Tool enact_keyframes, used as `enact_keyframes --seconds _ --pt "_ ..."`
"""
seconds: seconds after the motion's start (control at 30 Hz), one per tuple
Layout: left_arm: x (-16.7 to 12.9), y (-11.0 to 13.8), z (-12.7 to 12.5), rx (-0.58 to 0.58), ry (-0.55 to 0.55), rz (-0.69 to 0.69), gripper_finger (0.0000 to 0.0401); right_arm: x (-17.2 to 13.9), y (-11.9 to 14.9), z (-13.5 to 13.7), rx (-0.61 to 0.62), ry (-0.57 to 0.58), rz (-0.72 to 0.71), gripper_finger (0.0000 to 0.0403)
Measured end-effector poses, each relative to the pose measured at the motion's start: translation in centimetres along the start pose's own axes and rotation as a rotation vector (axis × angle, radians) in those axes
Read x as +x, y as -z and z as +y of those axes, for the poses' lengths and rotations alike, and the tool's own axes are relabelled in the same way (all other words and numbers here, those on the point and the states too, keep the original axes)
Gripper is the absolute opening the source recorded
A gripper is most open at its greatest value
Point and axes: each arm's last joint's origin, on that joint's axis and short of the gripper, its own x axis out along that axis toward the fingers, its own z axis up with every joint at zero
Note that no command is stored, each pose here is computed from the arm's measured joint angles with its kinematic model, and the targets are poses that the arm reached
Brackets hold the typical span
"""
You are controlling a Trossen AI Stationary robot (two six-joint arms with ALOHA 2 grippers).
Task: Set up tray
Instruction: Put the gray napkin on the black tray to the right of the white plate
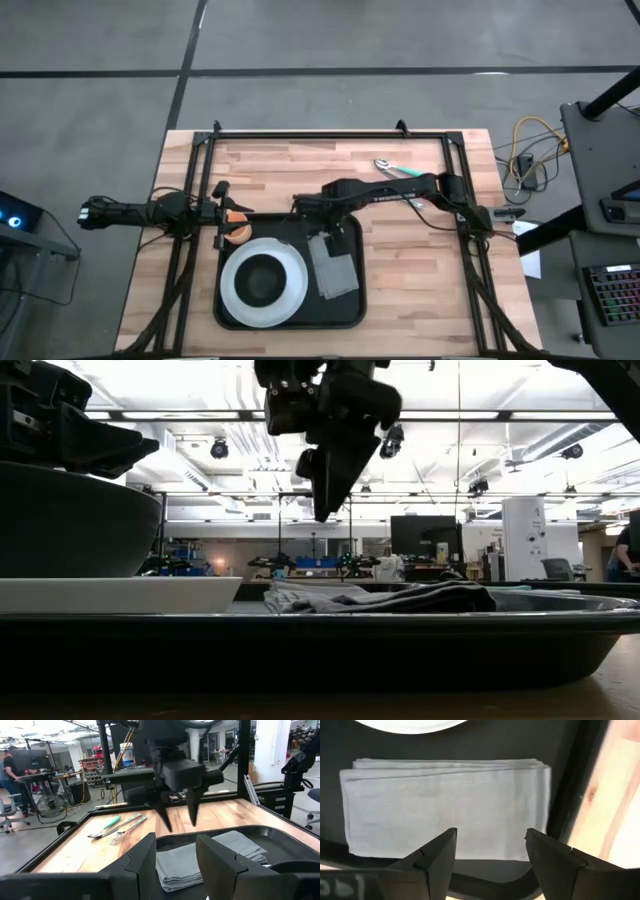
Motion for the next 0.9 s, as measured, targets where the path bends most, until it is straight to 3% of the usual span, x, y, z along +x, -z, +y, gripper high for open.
enact_keyframes --seconds 0.17,0.3,0.47,0.9 --pt "0.0 0.0 0.0 0.0 0.001 0.002 0.0122 1.9 0.4 3.0 -0.066 -0.009 0.057 0.0226" --pt "0.0 0.0 0.0 0.0 0.001 0.003 0.0122 3.2 0.6 6.2 -0.109 0.077 0.099 0.0226" --pt "0.0 0.0 0.0 0.0 0.001 0.004 0.0122 4.8 0.6 10.0 -0.133 0.079 0.05 0.0226" --pt "0.0 0.0 0.0 0.0 0.002 0.005 0.0122 6.4 1.4 15.0 -0.12 0.093 0.022 0.0226"
